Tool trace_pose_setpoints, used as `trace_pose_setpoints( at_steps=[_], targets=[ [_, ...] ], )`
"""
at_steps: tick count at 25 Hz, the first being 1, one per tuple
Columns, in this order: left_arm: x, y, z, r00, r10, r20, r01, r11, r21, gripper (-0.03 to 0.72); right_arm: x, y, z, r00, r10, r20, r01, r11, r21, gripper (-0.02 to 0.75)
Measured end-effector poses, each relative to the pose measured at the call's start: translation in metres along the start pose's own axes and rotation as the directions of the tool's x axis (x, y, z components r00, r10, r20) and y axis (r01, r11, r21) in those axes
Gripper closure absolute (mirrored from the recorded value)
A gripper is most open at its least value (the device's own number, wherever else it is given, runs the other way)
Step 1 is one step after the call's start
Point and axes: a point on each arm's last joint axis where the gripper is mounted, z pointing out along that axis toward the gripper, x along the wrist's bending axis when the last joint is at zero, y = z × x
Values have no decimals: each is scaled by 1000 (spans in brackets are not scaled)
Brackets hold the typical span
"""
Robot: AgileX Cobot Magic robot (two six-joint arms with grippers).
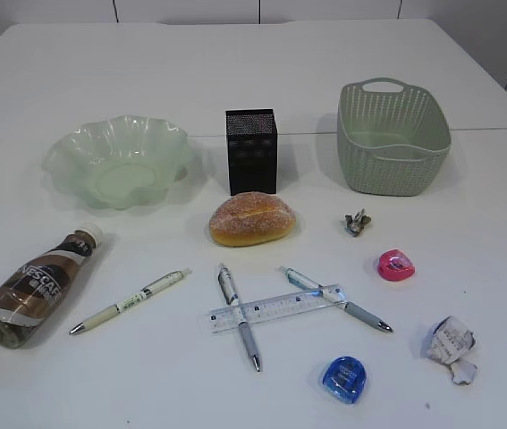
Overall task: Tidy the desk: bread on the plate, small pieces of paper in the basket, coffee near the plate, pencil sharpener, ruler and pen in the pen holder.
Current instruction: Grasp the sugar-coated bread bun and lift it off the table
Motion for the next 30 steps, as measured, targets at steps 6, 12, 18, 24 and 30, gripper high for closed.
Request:
trace_pose_setpoints(
  at_steps=[6, 12, 18, 24, 30],
  targets=[
    [0, 0, 0, 1000, 0, 0, 0, 1000, 0, 161, 0, 0, 0, 1000, 0, 0, 0, 1000, 0, 162],
    [0, -1, 0, 1000, 12, 0, -12, 1000, 6, 161, 0, 0, 0, 1000, 0, 0, 0, 1000, 0, 162],
    [0, 20, -9, 998, 69, 2, -69, 995, 67, 161, 0, 0, 0, 1000, 0, 0, 0, 1000, 0, 162],
    [0, 52, -8, 989, 146, 17, -147, 977, 156, 161, 0, 0, 0, 1000, 0, 0, 0, 1000, 0, 162],
    [-7, 74, -2, 982, 159, 99, -177, 962, 206, 161, 0, 0, 0, 1000, 0, 0, 0, 1000, 0, 162]
  ],
)
